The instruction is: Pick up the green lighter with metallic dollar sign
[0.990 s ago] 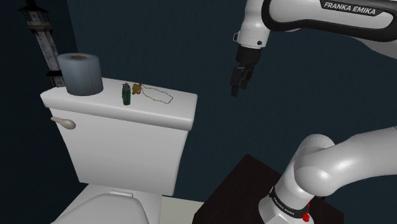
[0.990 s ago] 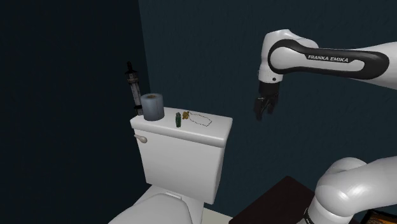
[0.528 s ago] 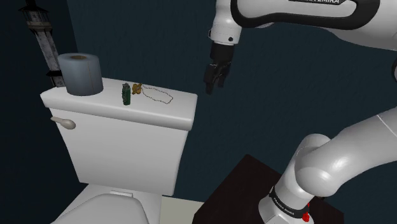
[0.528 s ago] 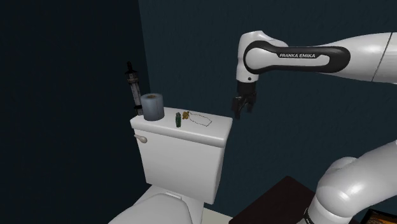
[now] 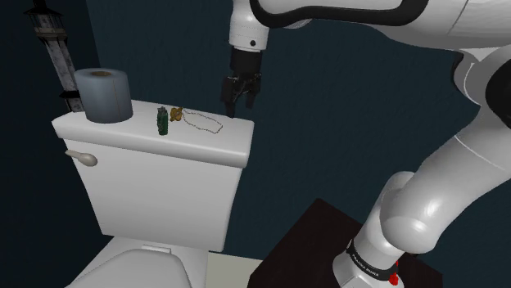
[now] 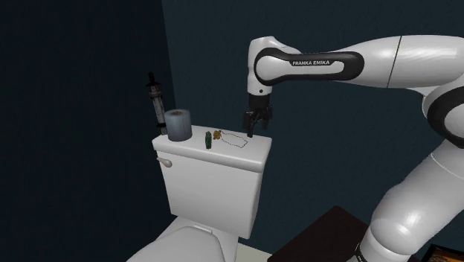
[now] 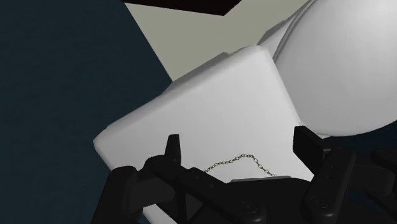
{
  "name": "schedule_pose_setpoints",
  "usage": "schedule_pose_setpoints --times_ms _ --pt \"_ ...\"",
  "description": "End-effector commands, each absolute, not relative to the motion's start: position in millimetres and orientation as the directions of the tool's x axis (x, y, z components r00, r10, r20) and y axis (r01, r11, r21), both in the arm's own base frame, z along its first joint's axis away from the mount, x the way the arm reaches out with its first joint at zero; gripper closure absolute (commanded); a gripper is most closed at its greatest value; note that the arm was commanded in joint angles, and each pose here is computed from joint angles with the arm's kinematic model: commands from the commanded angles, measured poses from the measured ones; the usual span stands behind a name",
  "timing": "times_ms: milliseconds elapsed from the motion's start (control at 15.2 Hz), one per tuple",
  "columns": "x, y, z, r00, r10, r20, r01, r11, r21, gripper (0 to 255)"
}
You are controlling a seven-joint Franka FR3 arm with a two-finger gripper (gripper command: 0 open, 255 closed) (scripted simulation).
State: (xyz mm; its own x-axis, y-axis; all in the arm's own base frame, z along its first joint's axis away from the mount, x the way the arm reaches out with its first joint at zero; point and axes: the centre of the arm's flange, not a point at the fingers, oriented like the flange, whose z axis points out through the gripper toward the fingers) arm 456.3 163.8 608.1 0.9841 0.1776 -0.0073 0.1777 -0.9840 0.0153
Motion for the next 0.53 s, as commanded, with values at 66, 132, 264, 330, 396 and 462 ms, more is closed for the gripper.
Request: schedule_pose_setpoints --times_ms 66,132,264,330,396,462 --pt "482.0 191.9 608.8 0.981 0.193 -0.001 0.193 -0.981 0.012 0" --pt "490.5 201.6 608.9 0.98 0.198 0.001 0.198 -0.98 0.012 0" --pt "507.3 221.1 609.3 0.978 0.208 0.005 0.208 -0.978 0.01 0" --pt "515.6 230.9 609.5 0.977 0.213 0.007 0.213 -0.977 0.009 0" --pt "523.9 240.8 609.7 0.976 0.218 0.009 0.218 -0.976 0.009 0" --pt "532.1 250.7 610.0 0.975 0.223 0.011 0.223 -0.975 0.008 0"
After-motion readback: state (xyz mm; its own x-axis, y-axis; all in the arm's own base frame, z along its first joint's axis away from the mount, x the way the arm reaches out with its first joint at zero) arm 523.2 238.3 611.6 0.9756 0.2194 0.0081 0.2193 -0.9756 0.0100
